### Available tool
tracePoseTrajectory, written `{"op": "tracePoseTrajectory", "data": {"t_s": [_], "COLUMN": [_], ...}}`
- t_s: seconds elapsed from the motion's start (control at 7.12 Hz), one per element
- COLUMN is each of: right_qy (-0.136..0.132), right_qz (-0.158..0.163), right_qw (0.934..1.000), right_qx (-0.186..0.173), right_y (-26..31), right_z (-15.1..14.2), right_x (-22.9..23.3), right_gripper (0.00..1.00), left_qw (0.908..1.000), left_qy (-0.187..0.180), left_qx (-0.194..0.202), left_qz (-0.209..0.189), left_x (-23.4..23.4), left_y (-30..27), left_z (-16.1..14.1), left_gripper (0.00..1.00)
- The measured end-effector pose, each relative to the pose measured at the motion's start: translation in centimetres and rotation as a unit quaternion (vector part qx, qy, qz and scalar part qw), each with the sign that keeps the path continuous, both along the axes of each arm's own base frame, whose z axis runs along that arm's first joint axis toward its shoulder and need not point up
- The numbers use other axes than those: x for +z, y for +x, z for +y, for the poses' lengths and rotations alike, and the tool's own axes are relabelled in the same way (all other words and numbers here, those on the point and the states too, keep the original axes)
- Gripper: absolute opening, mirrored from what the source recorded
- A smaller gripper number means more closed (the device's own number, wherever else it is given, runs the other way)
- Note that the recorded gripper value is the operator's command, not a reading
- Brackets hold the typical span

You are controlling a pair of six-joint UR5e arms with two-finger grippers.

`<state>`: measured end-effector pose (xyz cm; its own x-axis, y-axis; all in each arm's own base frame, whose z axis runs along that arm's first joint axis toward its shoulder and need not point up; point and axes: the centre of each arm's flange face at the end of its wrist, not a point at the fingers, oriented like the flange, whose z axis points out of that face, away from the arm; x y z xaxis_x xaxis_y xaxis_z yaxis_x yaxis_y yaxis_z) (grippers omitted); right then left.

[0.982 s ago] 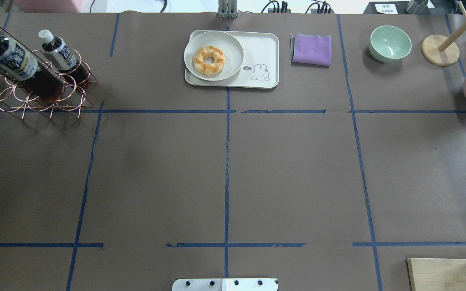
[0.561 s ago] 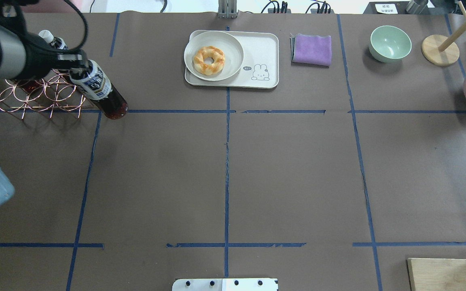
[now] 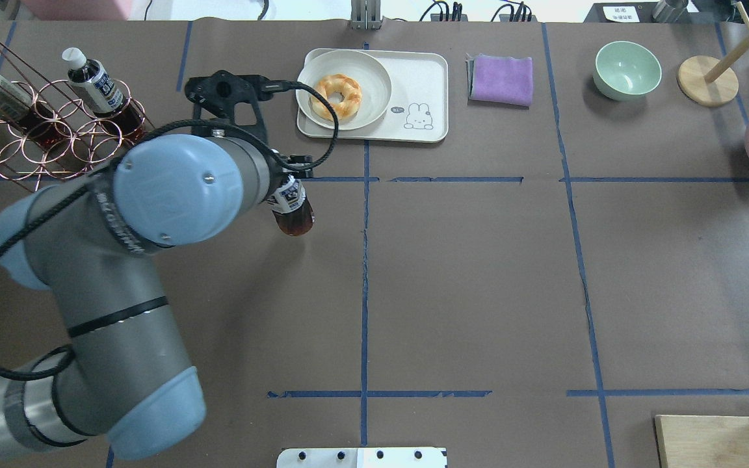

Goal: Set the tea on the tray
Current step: 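Carry the bottle to the table center and set it upright with the left gripper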

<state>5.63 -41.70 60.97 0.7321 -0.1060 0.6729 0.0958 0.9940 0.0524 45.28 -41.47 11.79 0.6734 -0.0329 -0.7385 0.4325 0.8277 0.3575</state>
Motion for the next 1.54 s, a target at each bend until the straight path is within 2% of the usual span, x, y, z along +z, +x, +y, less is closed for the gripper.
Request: {"op": "tracePoseTrajectory", "data": {"t_s": [0.42, 0.56, 0.7, 0.98, 1.26, 1.54], "right_qy": [0.000, 0.000, 0.000, -0.001, -0.002, -0.002], "right_qz": [0.000, 0.000, 0.000, 0.000, 0.000, 0.000], "right_qw": [1.0000, 1.0000, 1.0000, 1.0000, 1.0000, 1.0000], "right_qx": [0.000, 0.000, 0.000, 0.000, 0.000, 0.000], "right_y": [0.0, 0.0, 0.0, 0.0, 0.0, 0.0], "right_z": [0.0, 0.0, 0.0, 0.0, 0.0, 0.0], "right_x": [0.0, 0.0, 0.0, 0.1, 0.1, 0.2], "right_gripper": [1.00, 1.00, 1.00, 1.00, 1.00, 1.00], "left_qw": [0.9999, 0.9999, 0.9999, 0.9999, 0.9999, 0.9997], "left_qy": [-0.008, -0.009, -0.010, -0.009, -0.006, 0.000], "left_qx": [-0.006, -0.002, 0.004, 0.011, 0.013, 0.016], "left_qz": [0.004, 0.003, 0.002, 0.001, 0.001, 0.021], "left_x": [-4.3, -4.5, -4.5, -4.4, -4.3, -5.7], "left_y": [6.9, 7.7, 8.4, 8.8, 8.7, 7.1], "left_z": [-0.2, 0.3, 0.9, 1.4, 1.5, 2.1], "left_gripper": [0.06, 0.13, 0.29, 1.00, 1.00, 1.00]}}
